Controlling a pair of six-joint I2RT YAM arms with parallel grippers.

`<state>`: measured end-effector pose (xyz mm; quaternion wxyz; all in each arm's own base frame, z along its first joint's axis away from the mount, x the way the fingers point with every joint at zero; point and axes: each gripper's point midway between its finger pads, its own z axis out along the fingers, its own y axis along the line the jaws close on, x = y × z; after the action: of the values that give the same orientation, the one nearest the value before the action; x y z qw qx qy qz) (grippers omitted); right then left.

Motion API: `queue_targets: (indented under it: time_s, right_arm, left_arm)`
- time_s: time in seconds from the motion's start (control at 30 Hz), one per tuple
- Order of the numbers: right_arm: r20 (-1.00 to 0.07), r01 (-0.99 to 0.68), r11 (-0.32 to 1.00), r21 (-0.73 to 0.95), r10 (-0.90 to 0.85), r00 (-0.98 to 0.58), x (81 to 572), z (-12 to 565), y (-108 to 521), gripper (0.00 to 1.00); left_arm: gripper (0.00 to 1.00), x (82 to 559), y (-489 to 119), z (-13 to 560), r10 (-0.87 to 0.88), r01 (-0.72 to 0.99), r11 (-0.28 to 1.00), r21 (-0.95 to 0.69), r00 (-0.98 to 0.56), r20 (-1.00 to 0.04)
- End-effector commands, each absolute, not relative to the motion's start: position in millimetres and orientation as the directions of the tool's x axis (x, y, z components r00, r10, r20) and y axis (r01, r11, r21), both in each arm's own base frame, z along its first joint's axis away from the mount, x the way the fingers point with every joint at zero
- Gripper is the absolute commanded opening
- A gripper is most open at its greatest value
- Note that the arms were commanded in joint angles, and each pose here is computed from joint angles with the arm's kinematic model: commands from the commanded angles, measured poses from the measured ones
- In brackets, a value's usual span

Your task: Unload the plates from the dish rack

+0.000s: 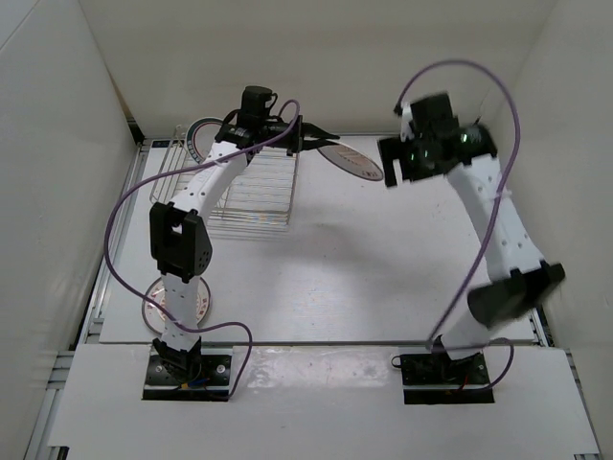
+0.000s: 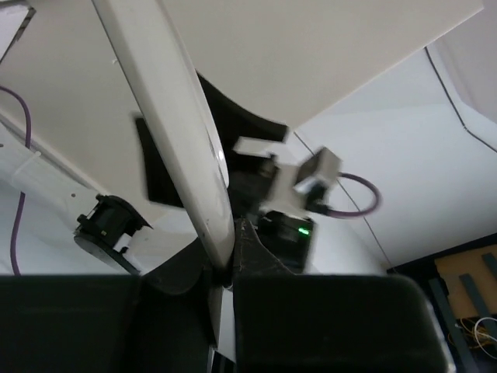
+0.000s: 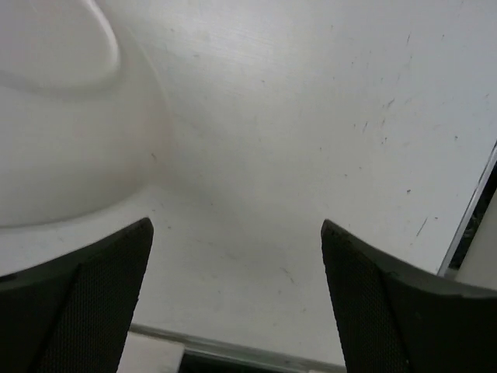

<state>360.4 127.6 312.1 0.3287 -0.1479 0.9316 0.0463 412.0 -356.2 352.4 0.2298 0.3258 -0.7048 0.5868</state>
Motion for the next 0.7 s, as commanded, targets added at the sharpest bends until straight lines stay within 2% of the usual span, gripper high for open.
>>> queue_targets:
  time_s: [0.0,0.03,0.07,0.1,0.13,0.17,0.2,0.23,0.4,0.67]
  right_arm:
    - [-0.694,-0.386,0.910,-0.154,-0.378,-0.613,333,268,116,0.90]
    - [-0.868,-0.461,0.873,-0.159,-0.346,-0.356,333,317,139,0.90]
    - [-0.896,-0.537,0.824,-0.182,-0.364,-0.255,326,316,152,0.90]
    - [-0.915,-0.572,0.792,-0.215,-0.367,-0.165,321,292,156,0.90]
    - [-0.934,-0.601,0.767,-0.227,-0.346,-0.088,317,306,167,0.90]
    - [-0.913,-0.621,0.754,-0.216,-0.381,-0.145,311,292,165,0.90]
    - [-0.917,-0.618,0.748,-0.241,-0.384,-0.108,320,324,169,0.90]
    - [-0.895,-0.659,0.719,-0.221,-0.418,-0.156,319,311,175,0.90]
    - [-0.920,-0.650,0.702,-0.292,-0.391,-0.009,335,347,193,0.90]
    - [-0.897,-0.684,0.643,-0.343,-0.440,0.036,353,358,215,0.90]
  left_arm:
    - [0.05,397,-354,394,-0.115,-0.906,0.090,-0.413,-0.421,0.900]
    - [0.05,396,-354,393,-0.109,-0.909,0.098,-0.406,-0.416,0.903]
    - [0.05,396,-354,394,-0.103,-0.909,0.100,-0.405,-0.415,0.904]
    - [0.05,397,-356,390,-0.103,-0.914,0.106,-0.392,-0.402,0.910]
    - [0.05,396,-355,392,-0.095,-0.912,0.111,-0.394,-0.405,0.909]
    - [0.05,397,-354,390,-0.090,-0.914,0.115,-0.388,-0.398,0.913]
    - [0.05,397,-355,389,-0.086,-0.914,0.120,-0.387,-0.398,0.913]
    - [0.05,395,-355,387,-0.081,-0.917,0.132,-0.377,-0.389,0.918]
    - [0.05,393,-351,382,-0.065,-0.914,0.158,-0.374,-0.388,0.920]
    - [0.05,390,-364,380,-0.059,-0.907,0.147,-0.394,-0.406,0.912]
